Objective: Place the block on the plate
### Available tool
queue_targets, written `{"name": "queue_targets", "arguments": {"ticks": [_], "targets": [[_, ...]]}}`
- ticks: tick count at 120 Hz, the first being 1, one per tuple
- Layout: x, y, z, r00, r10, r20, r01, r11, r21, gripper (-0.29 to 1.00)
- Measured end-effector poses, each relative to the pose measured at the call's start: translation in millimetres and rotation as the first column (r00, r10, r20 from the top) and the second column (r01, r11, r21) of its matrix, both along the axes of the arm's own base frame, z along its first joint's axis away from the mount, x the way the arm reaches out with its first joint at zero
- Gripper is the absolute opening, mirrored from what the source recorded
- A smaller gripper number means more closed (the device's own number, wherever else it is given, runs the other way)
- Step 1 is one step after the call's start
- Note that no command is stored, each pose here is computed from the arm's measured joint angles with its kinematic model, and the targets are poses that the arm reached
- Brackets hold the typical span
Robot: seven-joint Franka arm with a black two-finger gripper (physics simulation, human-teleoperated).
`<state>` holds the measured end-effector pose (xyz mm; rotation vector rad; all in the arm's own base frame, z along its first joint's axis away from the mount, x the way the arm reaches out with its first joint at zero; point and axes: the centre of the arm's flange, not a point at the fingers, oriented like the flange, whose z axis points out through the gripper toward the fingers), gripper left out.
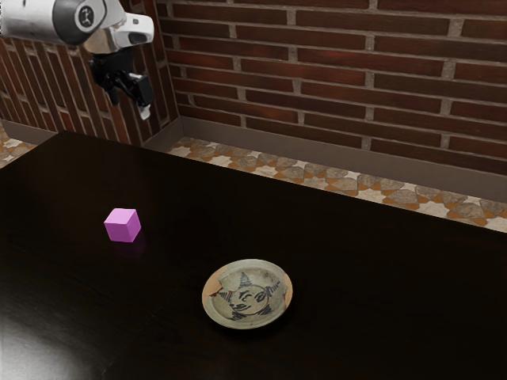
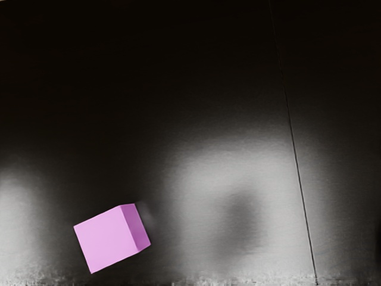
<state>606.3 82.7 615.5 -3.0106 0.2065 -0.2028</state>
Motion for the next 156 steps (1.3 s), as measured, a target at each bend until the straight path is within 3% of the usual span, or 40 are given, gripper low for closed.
{"name": "queue_targets", "arguments": {"ticks": [18, 43, 68, 116, 156], "targets": [[10.5, -6.3, -24.9, 0.999, -0.002, -0.036, 0.002, 1.0, -0.003, 0.7], [52.1, 70.7, -122.7, 0.985, 0.131, -0.111, -0.13, 0.991, 0.017, 0.7], [72.4, 105.8, -204.4, 0.971, 0.183, -0.157, -0.187, 0.982, -0.011, 0.7], [59.6, 165.4, -260.9, 0.934, 0.311, -0.177, -0.328, 0.942, -0.076, 0.7], [35.3, 163.4, -304.9, 0.905, 0.352, -0.238, -0.383, 0.918, -0.098, 0.7]]}}
